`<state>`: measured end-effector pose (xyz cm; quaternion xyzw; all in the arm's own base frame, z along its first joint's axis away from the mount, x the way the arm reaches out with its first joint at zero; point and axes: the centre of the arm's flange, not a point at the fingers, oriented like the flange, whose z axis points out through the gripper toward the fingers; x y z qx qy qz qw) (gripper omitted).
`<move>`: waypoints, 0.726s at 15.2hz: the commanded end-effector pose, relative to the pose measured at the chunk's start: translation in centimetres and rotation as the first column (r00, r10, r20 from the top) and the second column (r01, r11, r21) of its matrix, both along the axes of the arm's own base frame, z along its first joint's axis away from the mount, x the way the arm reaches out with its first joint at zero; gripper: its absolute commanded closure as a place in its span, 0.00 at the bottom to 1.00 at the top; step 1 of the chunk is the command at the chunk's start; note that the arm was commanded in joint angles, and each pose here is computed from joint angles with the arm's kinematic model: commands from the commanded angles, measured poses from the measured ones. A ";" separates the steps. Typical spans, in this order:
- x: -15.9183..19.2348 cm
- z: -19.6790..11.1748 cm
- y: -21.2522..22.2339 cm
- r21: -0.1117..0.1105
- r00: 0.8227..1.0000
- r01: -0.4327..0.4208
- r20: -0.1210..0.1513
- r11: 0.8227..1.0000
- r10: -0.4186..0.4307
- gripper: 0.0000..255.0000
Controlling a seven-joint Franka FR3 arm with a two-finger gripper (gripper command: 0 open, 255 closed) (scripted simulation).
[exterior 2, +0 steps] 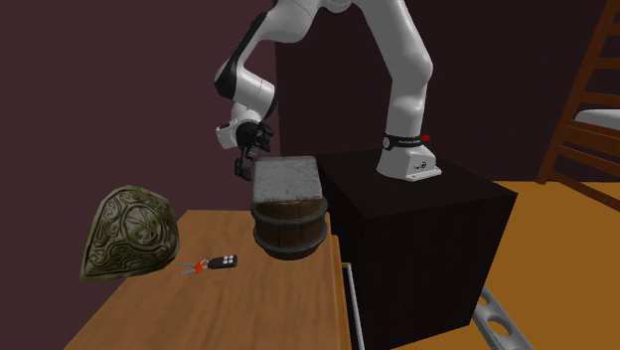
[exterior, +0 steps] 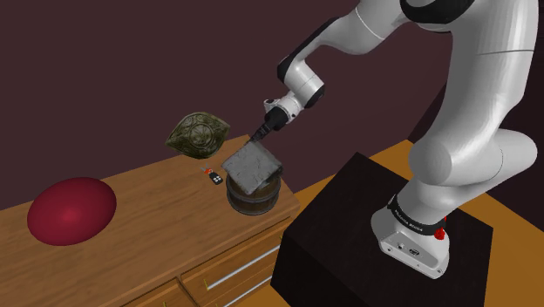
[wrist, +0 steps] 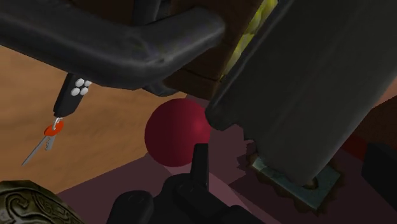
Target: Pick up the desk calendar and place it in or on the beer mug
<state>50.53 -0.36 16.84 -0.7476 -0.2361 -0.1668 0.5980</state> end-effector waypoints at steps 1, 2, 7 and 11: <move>0.0 0.6 -2.0 0.000 1.000 0.000 0.000 1.000 0.000 0.00; 0.1 0.9 -3.3 0.000 1.000 0.000 0.000 1.000 0.000 0.00; 0.1 1.1 -4.3 0.000 1.000 0.000 0.000 1.000 0.000 0.00; 0.1 1.1 -4.3 0.000 1.000 0.000 0.000 1.000 0.000 0.00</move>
